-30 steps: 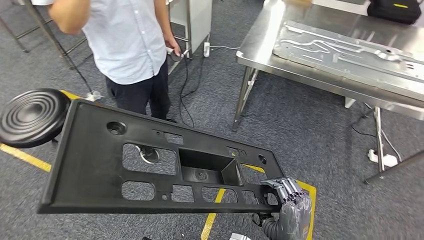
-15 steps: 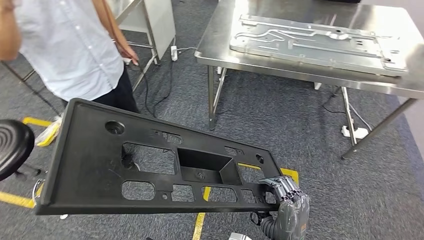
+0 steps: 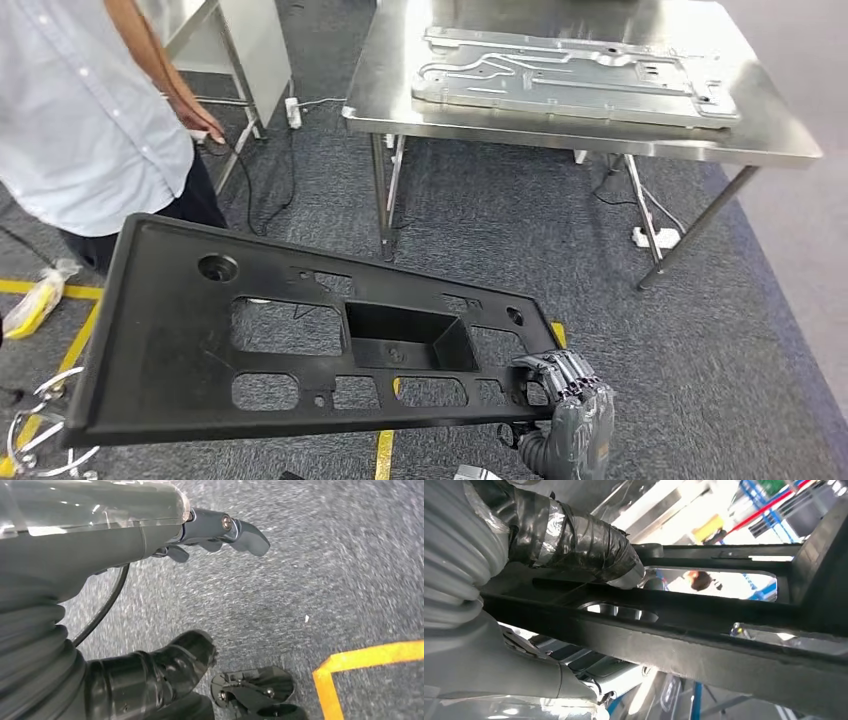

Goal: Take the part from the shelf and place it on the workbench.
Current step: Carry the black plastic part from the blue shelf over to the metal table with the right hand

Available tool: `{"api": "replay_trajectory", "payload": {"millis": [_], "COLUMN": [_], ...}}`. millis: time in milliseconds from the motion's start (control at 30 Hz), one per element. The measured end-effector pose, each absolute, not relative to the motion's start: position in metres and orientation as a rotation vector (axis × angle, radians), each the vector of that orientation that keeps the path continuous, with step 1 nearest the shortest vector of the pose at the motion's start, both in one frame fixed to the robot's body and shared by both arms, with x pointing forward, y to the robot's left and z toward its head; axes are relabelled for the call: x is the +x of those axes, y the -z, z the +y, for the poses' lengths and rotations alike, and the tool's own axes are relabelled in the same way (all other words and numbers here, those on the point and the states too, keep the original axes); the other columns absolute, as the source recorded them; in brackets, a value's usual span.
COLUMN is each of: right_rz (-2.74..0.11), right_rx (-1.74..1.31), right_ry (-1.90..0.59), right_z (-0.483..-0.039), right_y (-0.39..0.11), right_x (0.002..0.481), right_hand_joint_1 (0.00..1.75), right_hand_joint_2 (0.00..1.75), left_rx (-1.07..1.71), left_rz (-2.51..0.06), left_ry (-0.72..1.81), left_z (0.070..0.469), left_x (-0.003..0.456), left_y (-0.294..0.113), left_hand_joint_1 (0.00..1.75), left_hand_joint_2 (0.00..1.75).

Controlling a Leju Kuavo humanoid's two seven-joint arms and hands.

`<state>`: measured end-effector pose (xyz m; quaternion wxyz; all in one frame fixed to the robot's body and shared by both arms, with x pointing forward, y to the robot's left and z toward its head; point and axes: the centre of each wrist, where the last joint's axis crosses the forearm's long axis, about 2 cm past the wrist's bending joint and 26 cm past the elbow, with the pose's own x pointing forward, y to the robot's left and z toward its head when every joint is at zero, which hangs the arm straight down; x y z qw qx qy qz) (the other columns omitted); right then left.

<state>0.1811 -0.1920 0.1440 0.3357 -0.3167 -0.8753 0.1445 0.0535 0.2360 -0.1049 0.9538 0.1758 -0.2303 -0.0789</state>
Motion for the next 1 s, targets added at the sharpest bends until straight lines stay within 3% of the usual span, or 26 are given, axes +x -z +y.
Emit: {"api": "replay_trajectory", "payload": {"millis": [1000], "right_rz": [-2.287], "right_rx": [-0.811], "right_ry": [-0.422], "right_z": [-0.1896], "right_y": [-0.1409], "right_x": [0.1794], "right_hand_joint_1": [1.75], "right_hand_joint_2": [1.75], "left_rx": [0.307], "left_rz": [-0.558], "left_ry": [0.168], "left_z": [0.2338], "left_x": [0.0520], "left_y": [0.1053], "left_hand_joint_1": [0.00], "left_hand_joint_2": [1.75]}}
